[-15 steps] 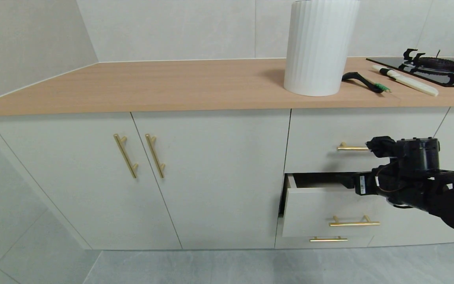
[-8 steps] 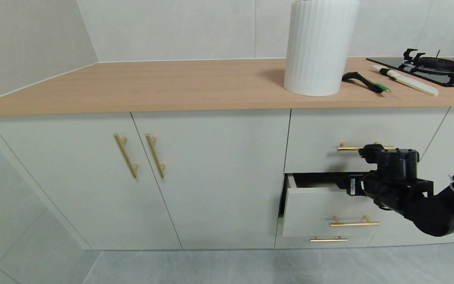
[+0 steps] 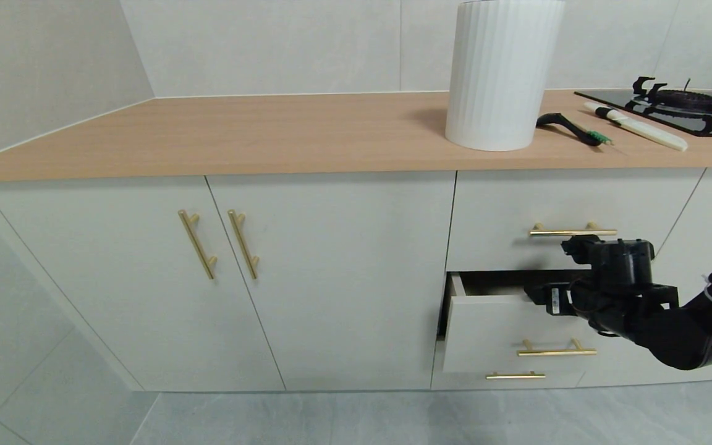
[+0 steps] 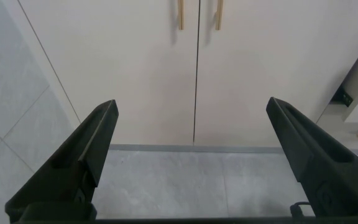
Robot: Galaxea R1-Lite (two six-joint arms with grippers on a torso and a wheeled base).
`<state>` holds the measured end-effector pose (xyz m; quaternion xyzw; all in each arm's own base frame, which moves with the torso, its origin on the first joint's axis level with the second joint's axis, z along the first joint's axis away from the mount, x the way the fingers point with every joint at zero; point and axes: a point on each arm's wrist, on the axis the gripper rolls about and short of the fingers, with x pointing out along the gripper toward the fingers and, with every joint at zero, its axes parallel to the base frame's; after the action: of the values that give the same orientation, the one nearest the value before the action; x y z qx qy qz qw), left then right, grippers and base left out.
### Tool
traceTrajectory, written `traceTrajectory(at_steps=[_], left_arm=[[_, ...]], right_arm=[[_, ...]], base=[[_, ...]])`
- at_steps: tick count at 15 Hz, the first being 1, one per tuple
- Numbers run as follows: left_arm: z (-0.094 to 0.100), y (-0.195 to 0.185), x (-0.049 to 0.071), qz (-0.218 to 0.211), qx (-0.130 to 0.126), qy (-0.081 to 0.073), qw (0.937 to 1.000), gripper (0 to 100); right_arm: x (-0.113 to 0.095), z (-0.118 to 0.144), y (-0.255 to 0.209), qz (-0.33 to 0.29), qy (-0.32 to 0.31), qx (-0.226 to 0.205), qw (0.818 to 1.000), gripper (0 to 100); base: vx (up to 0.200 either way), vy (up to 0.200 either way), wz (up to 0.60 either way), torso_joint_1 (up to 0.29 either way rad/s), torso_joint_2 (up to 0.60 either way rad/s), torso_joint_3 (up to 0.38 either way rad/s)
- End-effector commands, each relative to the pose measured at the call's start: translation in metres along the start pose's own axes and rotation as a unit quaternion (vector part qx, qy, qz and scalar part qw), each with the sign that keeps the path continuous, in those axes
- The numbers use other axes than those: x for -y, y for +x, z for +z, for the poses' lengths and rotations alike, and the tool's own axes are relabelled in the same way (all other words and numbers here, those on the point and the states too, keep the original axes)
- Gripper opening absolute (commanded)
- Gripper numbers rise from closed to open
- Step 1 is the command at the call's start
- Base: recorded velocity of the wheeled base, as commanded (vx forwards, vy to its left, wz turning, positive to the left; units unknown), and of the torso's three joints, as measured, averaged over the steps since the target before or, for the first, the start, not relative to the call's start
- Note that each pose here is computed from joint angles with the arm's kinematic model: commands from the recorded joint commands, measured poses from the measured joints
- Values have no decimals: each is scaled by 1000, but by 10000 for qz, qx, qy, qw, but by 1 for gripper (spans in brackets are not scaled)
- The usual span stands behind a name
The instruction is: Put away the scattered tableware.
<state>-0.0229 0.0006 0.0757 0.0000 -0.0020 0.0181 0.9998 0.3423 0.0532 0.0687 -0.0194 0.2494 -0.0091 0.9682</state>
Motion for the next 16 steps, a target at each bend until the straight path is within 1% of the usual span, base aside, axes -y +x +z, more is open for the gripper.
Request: traceTrajectory(at_steps=[1, 3, 8, 11, 13, 16], left_arm=[[0, 0, 0, 3, -5, 0, 10000, 100], [0, 0, 0, 3, -5, 0, 10000, 100], [0, 0, 0, 3, -5, 0, 10000, 100], [0, 0, 0, 3, -5, 0, 10000, 100], [0, 0, 0, 3, -5, 0, 10000, 100], [0, 0, 0, 3, -5, 0, 10000, 100]], right_arm=[[3, 6, -8, 4, -2, -27, 10000, 100], [3, 5, -9, 2, -9, -65, 10000, 100], [4, 10, -22, 110, -84, -562, 9983, 100], [5, 12, -32, 274, -148, -1156, 9928, 100], [6, 14, -39, 280, -208, -1639, 9859, 100], [8, 17, -50, 244, -316, -2546, 9662, 100]], base=[[0, 0, 0, 0, 0, 0], [0, 0, 0, 0, 0, 0], [0, 0, 0, 0, 0, 0], [0, 0, 0, 0, 0, 0], [0, 0, 0, 0, 0, 0], [0, 0, 0, 0, 0, 0]])
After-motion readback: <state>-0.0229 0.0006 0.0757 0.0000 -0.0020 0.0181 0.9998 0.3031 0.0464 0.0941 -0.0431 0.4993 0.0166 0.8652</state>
